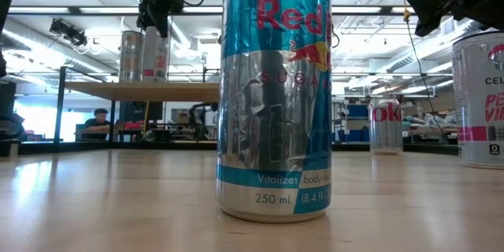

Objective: Place canned beverage on shelf
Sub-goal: Put the left white-pink soda can on the shelf

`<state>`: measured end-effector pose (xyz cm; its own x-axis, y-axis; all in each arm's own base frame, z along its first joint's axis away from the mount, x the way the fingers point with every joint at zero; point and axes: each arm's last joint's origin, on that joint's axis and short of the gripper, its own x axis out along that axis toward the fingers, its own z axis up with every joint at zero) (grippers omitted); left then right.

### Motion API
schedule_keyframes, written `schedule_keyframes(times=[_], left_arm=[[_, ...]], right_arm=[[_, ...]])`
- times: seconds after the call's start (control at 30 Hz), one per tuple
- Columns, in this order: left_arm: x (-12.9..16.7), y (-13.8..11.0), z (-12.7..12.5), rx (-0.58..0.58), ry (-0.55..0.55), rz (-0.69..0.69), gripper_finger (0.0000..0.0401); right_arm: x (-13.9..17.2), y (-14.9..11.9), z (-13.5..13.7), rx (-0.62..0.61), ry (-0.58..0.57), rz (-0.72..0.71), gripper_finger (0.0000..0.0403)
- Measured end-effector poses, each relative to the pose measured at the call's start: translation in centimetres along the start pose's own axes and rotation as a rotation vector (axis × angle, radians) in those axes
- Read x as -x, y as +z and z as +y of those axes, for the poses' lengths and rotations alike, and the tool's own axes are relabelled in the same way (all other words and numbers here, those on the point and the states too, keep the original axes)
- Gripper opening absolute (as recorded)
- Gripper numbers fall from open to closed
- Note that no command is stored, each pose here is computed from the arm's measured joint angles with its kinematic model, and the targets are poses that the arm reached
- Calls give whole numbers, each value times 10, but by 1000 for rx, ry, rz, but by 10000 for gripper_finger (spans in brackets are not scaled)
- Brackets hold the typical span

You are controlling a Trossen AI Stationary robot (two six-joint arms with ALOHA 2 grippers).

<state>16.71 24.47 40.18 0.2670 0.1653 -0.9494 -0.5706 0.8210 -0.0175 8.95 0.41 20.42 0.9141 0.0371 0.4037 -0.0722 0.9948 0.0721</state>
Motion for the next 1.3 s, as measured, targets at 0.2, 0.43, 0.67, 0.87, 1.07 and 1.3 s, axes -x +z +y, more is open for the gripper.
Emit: schedule_keyframes(times=[0.2, 0.43, 0.67, 0.87, 1.07, 1.3], left_arm=[[-1, 0, 0, -18, 4, 3, 312], [-1, 1, 1, -35, 5, -3, 313], [12, 4, 0, -38, 27, -59, 313], [36, 5, -3, 10, 56, -140, 314], [55, 3, -5, 113, 112, -203, 314], [58, 5, -11, 237, 94, -222, 314]], right_arm=[[0, 0, 0, 0, 0, 0, 285], [0, 0, 0, 0, 0, 0, 285], [0, 0, 0, 0, 0, 0, 285], [0, 0, 0, 0, 0, -1, 285], [0, 0, 0, 0, 0, 0, 285], [0, 0, 0, 0, 0, 0, 285]])
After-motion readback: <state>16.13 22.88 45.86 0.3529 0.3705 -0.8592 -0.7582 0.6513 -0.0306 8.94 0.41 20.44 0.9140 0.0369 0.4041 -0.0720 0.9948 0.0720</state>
